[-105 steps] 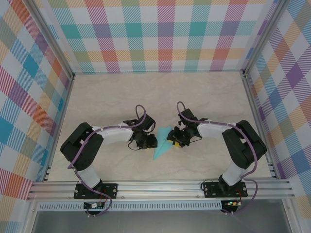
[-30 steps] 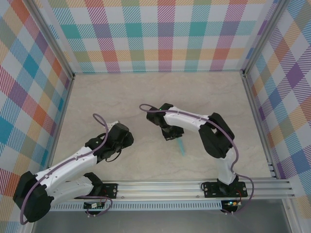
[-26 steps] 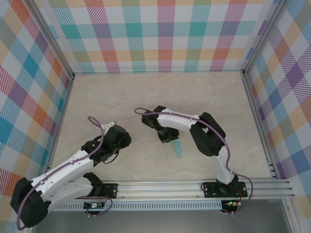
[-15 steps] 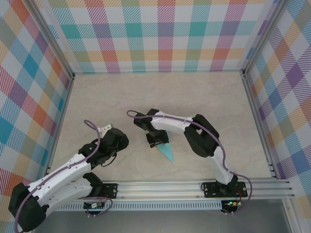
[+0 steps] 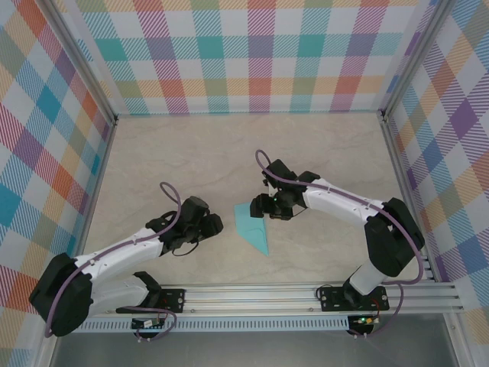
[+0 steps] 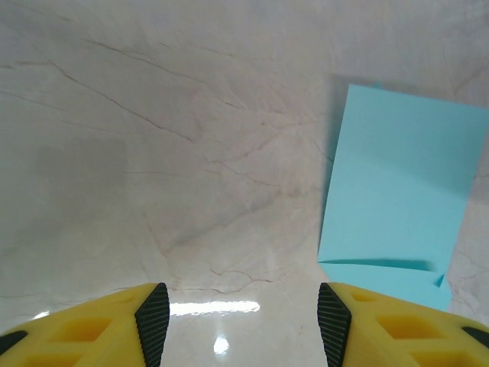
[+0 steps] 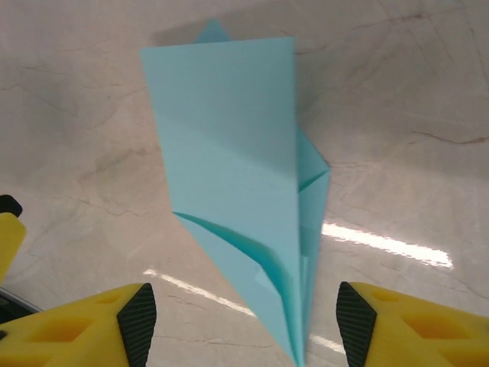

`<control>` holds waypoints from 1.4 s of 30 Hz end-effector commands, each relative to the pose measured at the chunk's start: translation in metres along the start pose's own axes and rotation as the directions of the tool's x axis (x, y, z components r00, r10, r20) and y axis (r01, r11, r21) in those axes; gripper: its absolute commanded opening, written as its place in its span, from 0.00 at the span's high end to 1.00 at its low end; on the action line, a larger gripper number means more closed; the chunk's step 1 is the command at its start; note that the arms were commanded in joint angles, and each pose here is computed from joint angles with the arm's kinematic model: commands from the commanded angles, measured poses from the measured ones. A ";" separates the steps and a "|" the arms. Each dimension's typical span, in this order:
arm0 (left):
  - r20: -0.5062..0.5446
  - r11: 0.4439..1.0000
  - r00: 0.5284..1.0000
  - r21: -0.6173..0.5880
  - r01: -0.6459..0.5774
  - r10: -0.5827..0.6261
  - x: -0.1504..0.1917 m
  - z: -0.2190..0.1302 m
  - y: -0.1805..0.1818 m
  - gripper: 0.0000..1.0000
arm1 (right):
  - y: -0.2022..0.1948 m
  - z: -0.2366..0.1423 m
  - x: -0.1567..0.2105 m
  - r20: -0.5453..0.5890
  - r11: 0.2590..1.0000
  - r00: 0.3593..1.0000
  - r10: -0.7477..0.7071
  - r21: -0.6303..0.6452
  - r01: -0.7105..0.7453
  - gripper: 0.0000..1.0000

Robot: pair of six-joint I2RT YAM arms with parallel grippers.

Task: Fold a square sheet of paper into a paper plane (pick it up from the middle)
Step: Turn over the paper at the center of the table, then fold the wing for the fifth time at the center of the table.

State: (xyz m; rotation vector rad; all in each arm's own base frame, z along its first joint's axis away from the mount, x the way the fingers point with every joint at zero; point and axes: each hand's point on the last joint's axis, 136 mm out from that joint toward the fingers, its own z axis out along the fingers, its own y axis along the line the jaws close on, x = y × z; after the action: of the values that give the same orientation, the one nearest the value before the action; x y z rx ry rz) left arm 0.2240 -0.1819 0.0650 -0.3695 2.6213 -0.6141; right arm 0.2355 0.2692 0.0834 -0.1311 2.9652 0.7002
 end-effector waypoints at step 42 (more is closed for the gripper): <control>-0.246 0.983 0.969 0.176 0.053 -0.008 0.026 0.058 -0.077 0.51 | -0.052 0.051 0.028 -0.014 0.914 0.924 0.382 -0.138 -0.381 0.85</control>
State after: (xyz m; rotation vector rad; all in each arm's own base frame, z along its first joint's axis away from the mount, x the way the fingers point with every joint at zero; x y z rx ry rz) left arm 0.2379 -0.2625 0.0385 -0.2985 2.7832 -0.8685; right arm 0.2200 0.2495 0.0162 0.4191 2.9377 0.9907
